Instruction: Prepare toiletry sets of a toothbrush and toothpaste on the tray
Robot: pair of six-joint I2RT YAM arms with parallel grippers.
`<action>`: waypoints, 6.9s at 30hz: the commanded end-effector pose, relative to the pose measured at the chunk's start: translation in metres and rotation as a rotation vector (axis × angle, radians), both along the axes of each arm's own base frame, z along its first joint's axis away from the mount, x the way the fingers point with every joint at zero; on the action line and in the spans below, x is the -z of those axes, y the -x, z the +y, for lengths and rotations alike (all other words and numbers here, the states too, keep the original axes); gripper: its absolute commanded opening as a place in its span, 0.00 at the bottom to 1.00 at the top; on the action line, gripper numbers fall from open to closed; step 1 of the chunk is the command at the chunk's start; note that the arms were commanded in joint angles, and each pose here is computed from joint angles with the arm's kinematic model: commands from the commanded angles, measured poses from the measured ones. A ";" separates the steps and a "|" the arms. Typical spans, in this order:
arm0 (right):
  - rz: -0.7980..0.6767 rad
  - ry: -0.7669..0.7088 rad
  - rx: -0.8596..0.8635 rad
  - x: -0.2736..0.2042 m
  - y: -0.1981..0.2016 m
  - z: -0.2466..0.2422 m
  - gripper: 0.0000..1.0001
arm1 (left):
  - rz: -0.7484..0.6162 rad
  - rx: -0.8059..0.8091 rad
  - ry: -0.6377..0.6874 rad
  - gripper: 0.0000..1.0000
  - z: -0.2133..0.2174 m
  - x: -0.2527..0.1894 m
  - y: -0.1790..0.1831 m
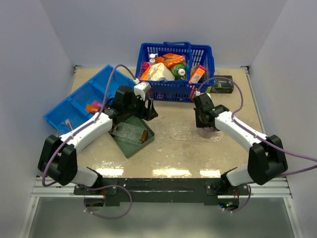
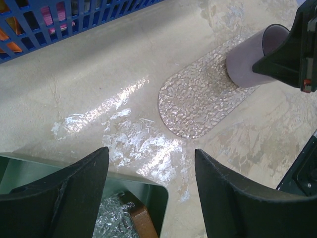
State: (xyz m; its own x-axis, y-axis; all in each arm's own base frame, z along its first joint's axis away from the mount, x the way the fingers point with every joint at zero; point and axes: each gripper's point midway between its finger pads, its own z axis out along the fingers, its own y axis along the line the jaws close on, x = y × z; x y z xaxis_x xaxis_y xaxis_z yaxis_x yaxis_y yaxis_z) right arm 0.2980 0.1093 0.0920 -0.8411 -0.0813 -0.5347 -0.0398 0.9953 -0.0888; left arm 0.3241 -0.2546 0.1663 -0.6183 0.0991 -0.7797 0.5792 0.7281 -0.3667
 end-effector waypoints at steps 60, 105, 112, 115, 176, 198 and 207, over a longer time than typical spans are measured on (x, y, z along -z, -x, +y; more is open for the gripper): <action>-0.040 0.011 0.116 -0.006 -0.017 -0.053 0.27 | -0.053 0.033 0.036 0.85 -0.002 -0.016 0.001; -0.428 -0.360 0.006 -0.168 -0.010 0.013 0.64 | -0.278 -0.248 0.052 0.95 0.107 -0.063 -0.027; -0.377 -0.473 -0.112 -0.144 -0.015 0.103 0.63 | -0.239 -0.447 -0.253 0.90 0.169 -0.029 -0.017; -0.355 -0.473 -0.141 -0.136 -0.021 0.120 0.62 | -0.185 -0.458 -0.314 0.86 0.179 -0.012 -0.008; -0.666 -0.249 -0.043 -0.182 -0.035 0.053 0.70 | 0.320 -0.415 -0.544 0.50 0.199 0.098 0.029; -0.664 -0.262 -0.037 -0.182 -0.030 0.051 0.71 | 0.334 -0.417 -0.517 0.00 0.195 0.095 0.030; -0.657 -0.273 -0.038 -0.180 -0.029 0.053 0.71 | 0.301 -0.425 -0.454 0.00 0.186 0.070 0.024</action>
